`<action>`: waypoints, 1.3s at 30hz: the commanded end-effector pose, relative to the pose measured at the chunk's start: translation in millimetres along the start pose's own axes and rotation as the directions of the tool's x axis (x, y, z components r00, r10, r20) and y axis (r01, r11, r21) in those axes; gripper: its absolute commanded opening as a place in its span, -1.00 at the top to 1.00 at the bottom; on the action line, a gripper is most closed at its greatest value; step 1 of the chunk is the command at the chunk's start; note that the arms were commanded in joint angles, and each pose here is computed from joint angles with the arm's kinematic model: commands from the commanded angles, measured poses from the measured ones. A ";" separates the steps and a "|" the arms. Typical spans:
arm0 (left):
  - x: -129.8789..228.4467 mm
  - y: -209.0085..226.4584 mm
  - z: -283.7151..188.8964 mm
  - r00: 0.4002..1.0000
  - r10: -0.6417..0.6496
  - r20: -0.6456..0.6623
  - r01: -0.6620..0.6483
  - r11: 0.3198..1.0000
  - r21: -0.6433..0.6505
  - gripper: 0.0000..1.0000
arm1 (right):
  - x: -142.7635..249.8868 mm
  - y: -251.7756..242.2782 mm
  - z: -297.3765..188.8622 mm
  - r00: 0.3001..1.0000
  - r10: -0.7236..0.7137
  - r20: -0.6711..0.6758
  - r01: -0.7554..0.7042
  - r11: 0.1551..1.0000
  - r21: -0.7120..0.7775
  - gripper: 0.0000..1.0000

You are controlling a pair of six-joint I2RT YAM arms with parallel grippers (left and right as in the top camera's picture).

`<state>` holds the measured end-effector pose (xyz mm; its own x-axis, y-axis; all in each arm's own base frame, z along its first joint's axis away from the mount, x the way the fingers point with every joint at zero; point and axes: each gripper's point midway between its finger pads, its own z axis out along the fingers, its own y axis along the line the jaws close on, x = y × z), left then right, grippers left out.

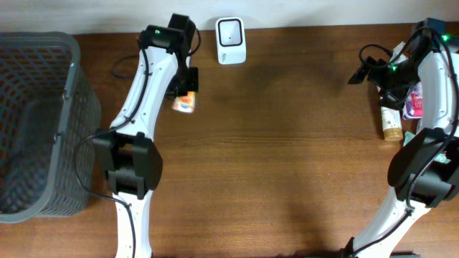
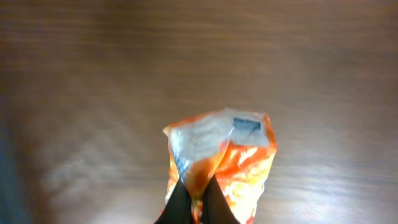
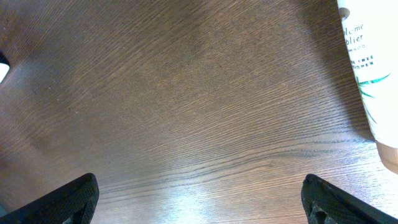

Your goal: Scan the item barcode

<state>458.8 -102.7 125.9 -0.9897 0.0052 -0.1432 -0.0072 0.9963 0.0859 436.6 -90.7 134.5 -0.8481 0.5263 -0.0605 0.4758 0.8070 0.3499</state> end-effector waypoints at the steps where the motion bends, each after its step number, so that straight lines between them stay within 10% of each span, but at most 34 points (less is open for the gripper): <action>1: -8.6 44.4 -29.1 0.989 -0.047 0.142 0.094 0.934 -0.344 1.00 | 1.9 -0.7 4.7 1.000 0.014 -0.016 -0.014 1.000 -0.004 -0.98; 10: 29.7 16.0 13.8 0.989 0.108 0.106 -0.022 0.797 -0.604 1.00 | 1.9 -0.7 4.7 1.000 0.014 -0.016 -0.014 1.000 -0.004 -0.97; 14: 68.6 -42.1 35.2 0.987 0.160 -0.004 -0.144 0.875 -0.463 0.93 | 1.9 -0.7 4.7 1.000 0.013 -0.016 -0.013 1.000 -0.004 -0.97; 19: 110.4 -120.7 42.8 0.972 0.223 -0.075 -0.235 0.946 -0.222 0.25 | 1.9 -0.7 4.7 1.000 0.014 -0.016 -0.014 1.000 -0.004 -0.97; 21: 118.9 -132.3 42.8 0.965 0.245 -0.094 -0.259 0.949 -0.181 0.40 | 2.0 -0.8 4.7 1.000 0.014 -0.017 -0.014 1.000 -0.004 -0.97; 25: 107.5 -123.4 38.3 0.969 0.234 -0.085 -0.246 0.953 -0.179 0.53 | 1.9 -0.7 4.7 1.000 0.014 -0.016 -0.014 1.000 -0.004 -0.97; 30: 44.1 -60.5 4.6 1.000 0.022 -0.016 -0.024 0.991 -0.129 -0.47 | 1.9 -0.7 4.7 1.000 0.014 -0.016 -0.014 1.000 -0.005 -0.97; 39: 62.7 -28.3 65.0 0.971 0.002 -0.240 0.035 0.988 0.150 -0.37 | 1.9 -0.7 4.7 1.000 0.014 -0.016 -0.014 1.000 -0.004 -0.97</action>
<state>419.7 -102.5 65.1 -0.9941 -0.1006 0.0402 -0.0989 0.9942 0.0421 436.8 -90.8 134.5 -0.8479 0.5266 -0.0611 0.4759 0.8069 0.3500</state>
